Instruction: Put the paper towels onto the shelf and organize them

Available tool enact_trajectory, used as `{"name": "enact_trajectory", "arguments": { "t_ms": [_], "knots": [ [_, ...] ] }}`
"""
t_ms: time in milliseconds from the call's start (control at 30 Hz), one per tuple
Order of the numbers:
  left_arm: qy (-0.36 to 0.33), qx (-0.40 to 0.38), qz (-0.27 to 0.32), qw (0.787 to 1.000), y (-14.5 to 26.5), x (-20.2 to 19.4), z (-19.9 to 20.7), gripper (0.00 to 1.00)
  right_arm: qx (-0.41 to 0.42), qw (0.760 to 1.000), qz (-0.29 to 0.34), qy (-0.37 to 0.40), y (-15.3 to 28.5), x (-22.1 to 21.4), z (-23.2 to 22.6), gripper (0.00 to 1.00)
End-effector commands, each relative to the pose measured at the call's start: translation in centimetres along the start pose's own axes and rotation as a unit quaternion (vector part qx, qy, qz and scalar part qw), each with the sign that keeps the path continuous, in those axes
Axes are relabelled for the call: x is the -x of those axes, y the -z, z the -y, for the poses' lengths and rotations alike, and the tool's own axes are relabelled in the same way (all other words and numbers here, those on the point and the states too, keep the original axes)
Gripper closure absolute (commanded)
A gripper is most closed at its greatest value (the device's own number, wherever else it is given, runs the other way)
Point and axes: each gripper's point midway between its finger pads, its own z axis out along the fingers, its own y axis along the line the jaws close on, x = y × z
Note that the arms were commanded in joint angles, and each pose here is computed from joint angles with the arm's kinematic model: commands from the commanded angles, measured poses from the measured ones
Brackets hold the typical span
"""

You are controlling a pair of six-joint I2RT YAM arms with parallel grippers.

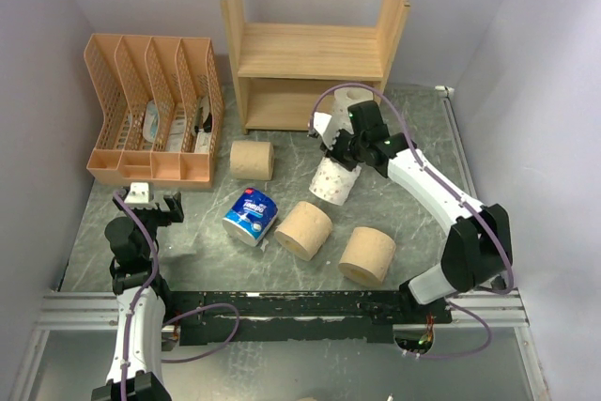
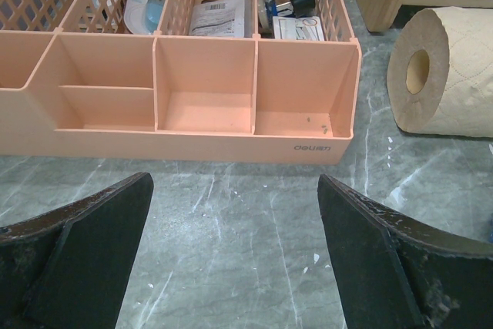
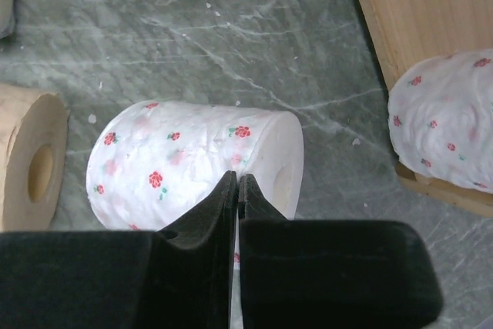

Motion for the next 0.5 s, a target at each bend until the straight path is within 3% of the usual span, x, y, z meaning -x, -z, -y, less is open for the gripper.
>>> {"name": "enact_trajectory", "arguments": {
  "t_ms": [0, 100, 200, 267, 467],
  "knots": [
    [0.007, -0.008, -0.021, 1.0, 0.4, -2.9, 0.3, 0.0, -0.025, 0.999, -0.027, -0.002, -1.6, 0.4, 0.6, 1.0],
    [0.007, -0.008, -0.021, 1.0, 0.4, -2.9, 0.3, 0.0, -0.001, 0.999, -0.051, -0.014, -2.3, -0.1, -0.9, 0.71],
    [0.007, -0.009, -0.021, 1.0, 0.4, -2.9, 0.3, 0.0, 0.01, 0.999, -0.035, -0.026, -1.9, 0.3, -1.7, 0.46],
    [0.007, -0.008, -0.021, 1.0, 0.4, -2.9, 0.3, 0.0, 0.026, 0.999, -0.022, -0.032, -1.7, 0.8, -2.4, 0.41],
    [0.006, -0.009, -0.02, 1.0, 0.4, -2.9, 0.3, 0.0, 0.061, 0.997, -0.019, -0.044, -1.4, 0.8, -3.8, 0.41]
  ]
}}
